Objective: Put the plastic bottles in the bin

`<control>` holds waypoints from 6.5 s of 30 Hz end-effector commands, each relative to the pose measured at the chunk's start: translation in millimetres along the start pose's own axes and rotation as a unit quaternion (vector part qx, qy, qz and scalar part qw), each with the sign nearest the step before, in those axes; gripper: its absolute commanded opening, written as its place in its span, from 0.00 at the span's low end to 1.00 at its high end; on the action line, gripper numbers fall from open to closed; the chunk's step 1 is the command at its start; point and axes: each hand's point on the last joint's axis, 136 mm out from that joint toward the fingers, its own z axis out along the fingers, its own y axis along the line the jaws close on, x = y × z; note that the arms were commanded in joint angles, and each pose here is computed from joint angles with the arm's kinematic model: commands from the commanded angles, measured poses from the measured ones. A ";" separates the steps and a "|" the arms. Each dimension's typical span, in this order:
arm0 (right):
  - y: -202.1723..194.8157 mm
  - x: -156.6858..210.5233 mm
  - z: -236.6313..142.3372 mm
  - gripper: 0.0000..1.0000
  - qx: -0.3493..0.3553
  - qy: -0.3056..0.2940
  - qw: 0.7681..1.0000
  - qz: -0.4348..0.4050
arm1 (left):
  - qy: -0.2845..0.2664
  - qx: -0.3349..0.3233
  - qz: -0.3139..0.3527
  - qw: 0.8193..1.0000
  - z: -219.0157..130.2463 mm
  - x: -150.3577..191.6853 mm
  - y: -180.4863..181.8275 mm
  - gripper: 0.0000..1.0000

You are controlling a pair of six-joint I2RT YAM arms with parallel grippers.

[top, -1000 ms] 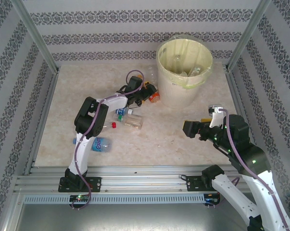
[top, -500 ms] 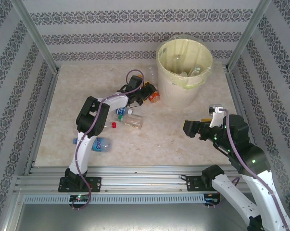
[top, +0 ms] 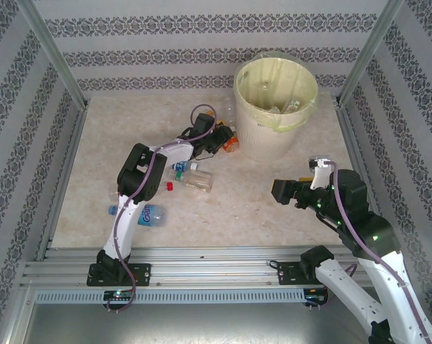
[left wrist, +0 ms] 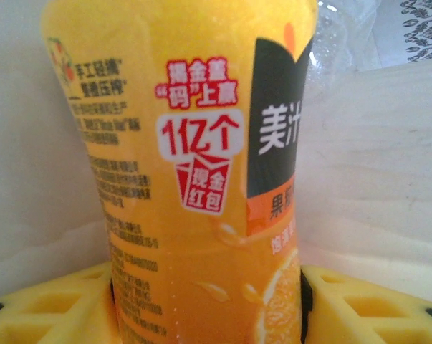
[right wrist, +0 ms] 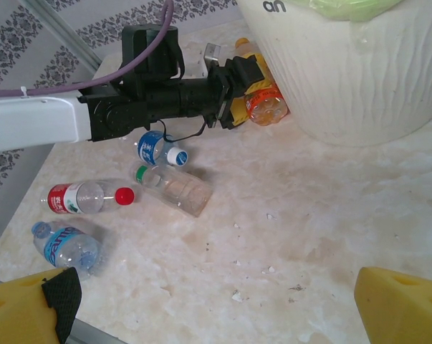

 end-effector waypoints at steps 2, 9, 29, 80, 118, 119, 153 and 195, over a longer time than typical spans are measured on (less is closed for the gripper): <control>-1.9 2.6 3.9 0.98 0.005 0.004 1.000 0.002 | 0.029 -0.005 0.000 1.000 5.8 28.2 16.4 0.57; -0.6 1.8 4.5 0.98 0.002 0.004 1.000 0.003 | 0.014 0.015 0.011 1.000 -20.3 25.1 7.0 0.56; 29.6 2.6 23.2 0.98 -0.069 0.061 0.993 0.075 | 0.038 0.133 0.243 0.960 -182.0 70.3 -69.2 0.60; 95.0 -20.8 107.9 0.82 -0.113 0.084 0.984 0.113 | 0.067 0.173 0.413 0.892 -305.0 239.8 -117.6 0.62; 63.0 -168.7 14.0 0.60 0.014 -0.118 0.993 -0.018 | -0.048 0.242 0.374 0.894 -362.8 199.4 -153.1 1.00; 62.7 -178.6 11.2 0.60 0.023 -0.128 0.991 -0.026 | -0.060 0.243 0.372 0.894 -367.6 195.3 -153.5 1.00; -11.7 -287.1 165.1 0.56 0.189 -0.110 0.964 -0.151 | -0.083 0.194 0.369 0.905 -383.7 180.8 -123.5 1.00; -40.6 -254.9 174.8 0.63 0.192 -0.070 0.977 -0.066 | -0.067 0.173 0.370 0.911 -374.5 183.5 -117.9 1.00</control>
